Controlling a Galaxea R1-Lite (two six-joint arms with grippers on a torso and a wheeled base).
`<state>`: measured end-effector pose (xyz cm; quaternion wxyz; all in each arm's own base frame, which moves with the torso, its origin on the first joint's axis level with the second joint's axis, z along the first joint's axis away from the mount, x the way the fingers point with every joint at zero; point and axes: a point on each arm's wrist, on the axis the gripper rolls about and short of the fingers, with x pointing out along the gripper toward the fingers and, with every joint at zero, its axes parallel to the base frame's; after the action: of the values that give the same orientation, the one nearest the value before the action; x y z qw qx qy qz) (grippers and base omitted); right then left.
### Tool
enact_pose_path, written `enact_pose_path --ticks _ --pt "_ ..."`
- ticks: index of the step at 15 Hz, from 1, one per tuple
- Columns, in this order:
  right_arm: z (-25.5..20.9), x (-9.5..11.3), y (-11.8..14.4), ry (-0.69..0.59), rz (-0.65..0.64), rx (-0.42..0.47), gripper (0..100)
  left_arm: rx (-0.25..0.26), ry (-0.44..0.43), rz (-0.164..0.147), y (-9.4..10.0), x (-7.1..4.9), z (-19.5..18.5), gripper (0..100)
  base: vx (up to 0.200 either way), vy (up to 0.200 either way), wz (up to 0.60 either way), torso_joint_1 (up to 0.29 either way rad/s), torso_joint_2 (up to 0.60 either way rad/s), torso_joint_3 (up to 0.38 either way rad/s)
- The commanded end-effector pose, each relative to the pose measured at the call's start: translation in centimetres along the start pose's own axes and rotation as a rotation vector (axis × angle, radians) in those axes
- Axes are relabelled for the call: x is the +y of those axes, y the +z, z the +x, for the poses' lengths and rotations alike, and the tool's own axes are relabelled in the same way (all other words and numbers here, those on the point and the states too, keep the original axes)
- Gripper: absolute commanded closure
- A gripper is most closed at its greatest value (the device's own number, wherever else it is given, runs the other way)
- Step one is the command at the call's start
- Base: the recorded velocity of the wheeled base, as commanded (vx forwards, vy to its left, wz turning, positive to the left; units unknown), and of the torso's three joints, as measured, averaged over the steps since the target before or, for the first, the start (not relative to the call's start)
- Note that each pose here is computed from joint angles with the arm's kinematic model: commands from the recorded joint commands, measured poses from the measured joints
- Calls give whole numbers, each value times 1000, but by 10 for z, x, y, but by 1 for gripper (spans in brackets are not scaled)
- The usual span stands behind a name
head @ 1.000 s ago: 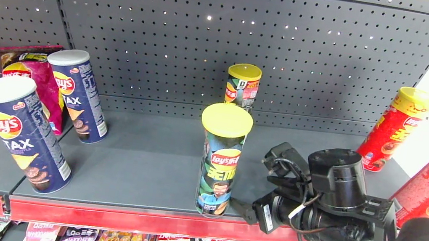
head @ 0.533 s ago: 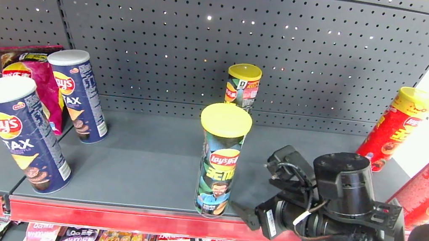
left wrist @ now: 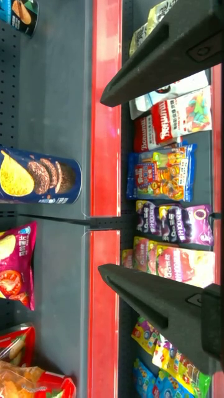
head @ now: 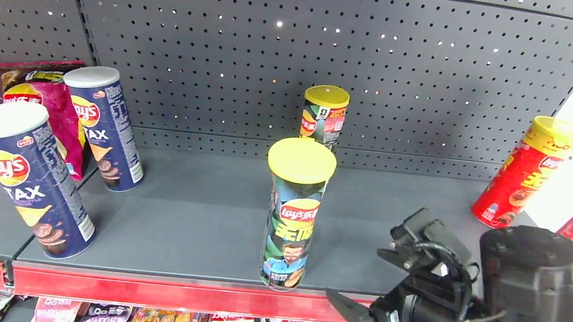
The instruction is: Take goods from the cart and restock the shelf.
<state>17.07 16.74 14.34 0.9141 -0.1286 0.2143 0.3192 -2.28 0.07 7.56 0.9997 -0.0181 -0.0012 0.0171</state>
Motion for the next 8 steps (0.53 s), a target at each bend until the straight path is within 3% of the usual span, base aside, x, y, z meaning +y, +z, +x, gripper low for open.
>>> enact_pose_path --ticks 1,5,8 --pt "-39 -1 -11 16 -18 -55 0 0 1 -1 0 0 0 0 0 0 0 0 0 0" --pt "-90 -15 -44 117 2 -131 0 0 1 -1 0 0 0 0 0 0 0 0 0 0" --pt "-134 -23 -102 146 -29 -218 0 0 1 -1 0 0 0 0 0 0 0 0 0 0"
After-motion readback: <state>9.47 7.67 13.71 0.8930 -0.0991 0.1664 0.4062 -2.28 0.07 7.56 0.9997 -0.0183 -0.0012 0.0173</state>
